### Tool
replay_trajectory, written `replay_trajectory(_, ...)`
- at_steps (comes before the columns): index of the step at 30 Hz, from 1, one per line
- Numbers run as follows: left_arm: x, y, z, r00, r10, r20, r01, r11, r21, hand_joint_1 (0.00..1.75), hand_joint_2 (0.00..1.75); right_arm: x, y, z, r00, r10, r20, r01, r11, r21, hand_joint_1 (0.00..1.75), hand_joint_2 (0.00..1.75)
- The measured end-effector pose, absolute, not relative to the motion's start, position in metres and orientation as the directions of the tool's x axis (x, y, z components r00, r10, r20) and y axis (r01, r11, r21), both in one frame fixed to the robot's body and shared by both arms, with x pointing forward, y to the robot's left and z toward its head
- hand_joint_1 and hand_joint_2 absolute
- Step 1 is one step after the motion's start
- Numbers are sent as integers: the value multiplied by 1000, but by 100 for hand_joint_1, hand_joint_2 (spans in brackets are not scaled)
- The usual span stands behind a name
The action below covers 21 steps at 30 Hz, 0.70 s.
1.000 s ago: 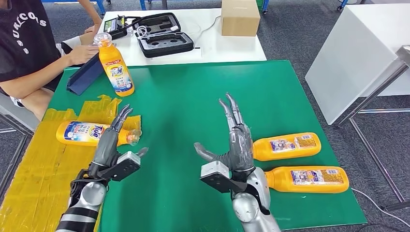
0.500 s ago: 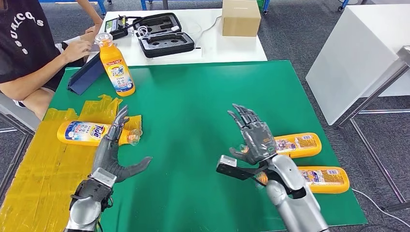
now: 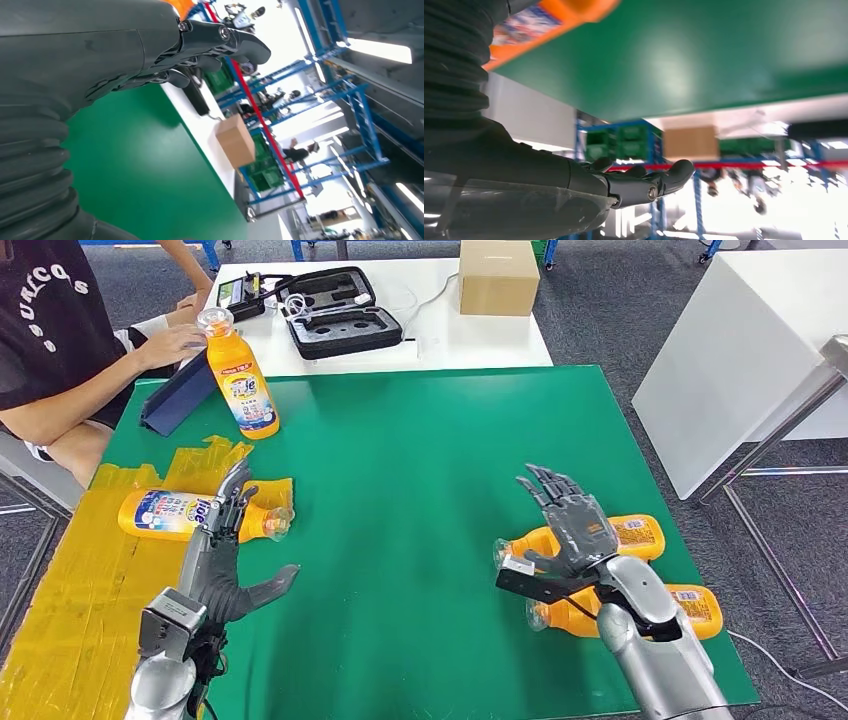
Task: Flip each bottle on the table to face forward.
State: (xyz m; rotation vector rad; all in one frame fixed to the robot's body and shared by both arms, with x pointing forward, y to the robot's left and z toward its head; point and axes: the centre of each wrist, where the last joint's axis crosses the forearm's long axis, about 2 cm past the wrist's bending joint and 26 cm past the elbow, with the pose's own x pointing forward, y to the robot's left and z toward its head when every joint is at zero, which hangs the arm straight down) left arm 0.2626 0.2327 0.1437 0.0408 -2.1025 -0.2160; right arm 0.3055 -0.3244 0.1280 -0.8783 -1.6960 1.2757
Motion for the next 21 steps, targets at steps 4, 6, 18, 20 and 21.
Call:
replay_trajectory(4, 263, 233, 142, -504, -122, 855, 42, 985, 165, 0, 175, 310, -355, 123, -356, 923, 146, 29, 167, -986, 0, 175)
replay_trajectory(6, 262, 231, 142, -503, -120, 856, 40, 986, 162, 0, 175, 311, -368, 120, -322, 938, 124, 11, 135, -991, 0, 175)
replay_trajectory(18, 259, 230, 139, -489, -111, 865, 30, 989, 143, 0, 175, 314, -425, 113, -207, 975, 80, -81, 64, -995, 0, 175)
replay_trajectory(20, 259, 230, 139, -489, -110, 865, 30, 989, 143, 0, 175, 315, -428, 112, -202, 976, 77, -87, 60, -994, 0, 175)
replay_trajectory(21, 259, 230, 139, -489, -110, 865, 30, 989, 143, 0, 175, 315, -429, 112, -200, 977, 76, -89, 59, -994, 0, 175)
